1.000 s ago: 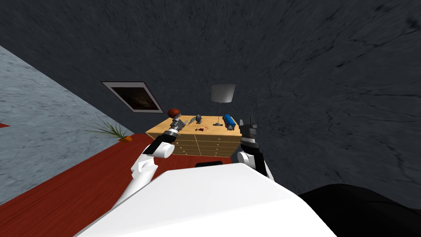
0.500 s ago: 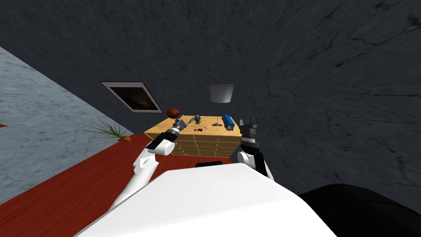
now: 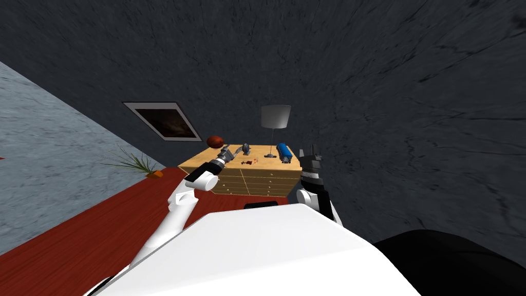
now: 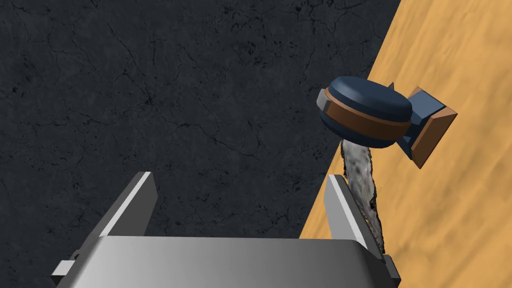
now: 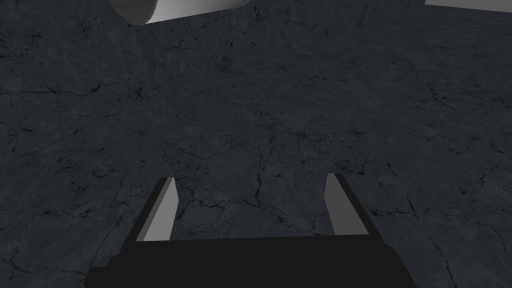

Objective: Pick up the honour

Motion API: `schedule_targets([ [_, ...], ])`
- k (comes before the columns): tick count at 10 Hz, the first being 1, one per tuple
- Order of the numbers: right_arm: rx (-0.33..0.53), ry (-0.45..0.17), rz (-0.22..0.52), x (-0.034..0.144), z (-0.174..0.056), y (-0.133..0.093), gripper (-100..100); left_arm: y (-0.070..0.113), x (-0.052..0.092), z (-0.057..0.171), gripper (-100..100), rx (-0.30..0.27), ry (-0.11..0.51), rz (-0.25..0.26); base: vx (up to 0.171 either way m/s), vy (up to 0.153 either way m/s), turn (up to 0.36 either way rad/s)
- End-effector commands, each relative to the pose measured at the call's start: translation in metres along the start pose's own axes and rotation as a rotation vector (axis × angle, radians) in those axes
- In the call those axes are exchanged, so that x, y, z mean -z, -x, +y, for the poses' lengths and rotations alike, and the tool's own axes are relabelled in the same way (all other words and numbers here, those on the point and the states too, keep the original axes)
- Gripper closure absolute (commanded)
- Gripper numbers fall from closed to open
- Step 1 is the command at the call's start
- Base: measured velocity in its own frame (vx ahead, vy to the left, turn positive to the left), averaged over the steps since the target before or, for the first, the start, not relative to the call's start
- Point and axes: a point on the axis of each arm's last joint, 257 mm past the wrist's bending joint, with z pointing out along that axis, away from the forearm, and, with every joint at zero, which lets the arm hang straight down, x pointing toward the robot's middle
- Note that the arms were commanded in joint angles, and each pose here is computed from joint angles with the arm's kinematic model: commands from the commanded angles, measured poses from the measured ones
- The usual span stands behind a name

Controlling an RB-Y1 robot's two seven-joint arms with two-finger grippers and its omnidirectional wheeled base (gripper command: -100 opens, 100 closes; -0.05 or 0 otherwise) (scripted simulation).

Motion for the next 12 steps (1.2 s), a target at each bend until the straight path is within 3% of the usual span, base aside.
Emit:
schedule_targets([
  [1,0.0,0.0,0.0,0.0,0.0,0.0,0,0.003,-0.002,0.011,-100,0.017,0.046,-0.012,0.018,-0.03,-0.009],
  [5,0.0,0.0,0.0,0.0,0.0,0.0,0,0.01,-0.006,0.026,-100,0.045,0.121,-0.032,0.01,-0.02,-0.008],
  [8,0.0,0.0,0.0,0.0,0.0,0.0,0,0.019,-0.014,0.044,-100,0.097,0.213,-0.061,0.019,-0.026,-0.03],
  [12,0.0,0.0,0.0,0.0,0.0,0.0,0,0.03,-0.013,0.067,-100,0.121,0.314,-0.105,0.016,-0.02,-0.022],
])
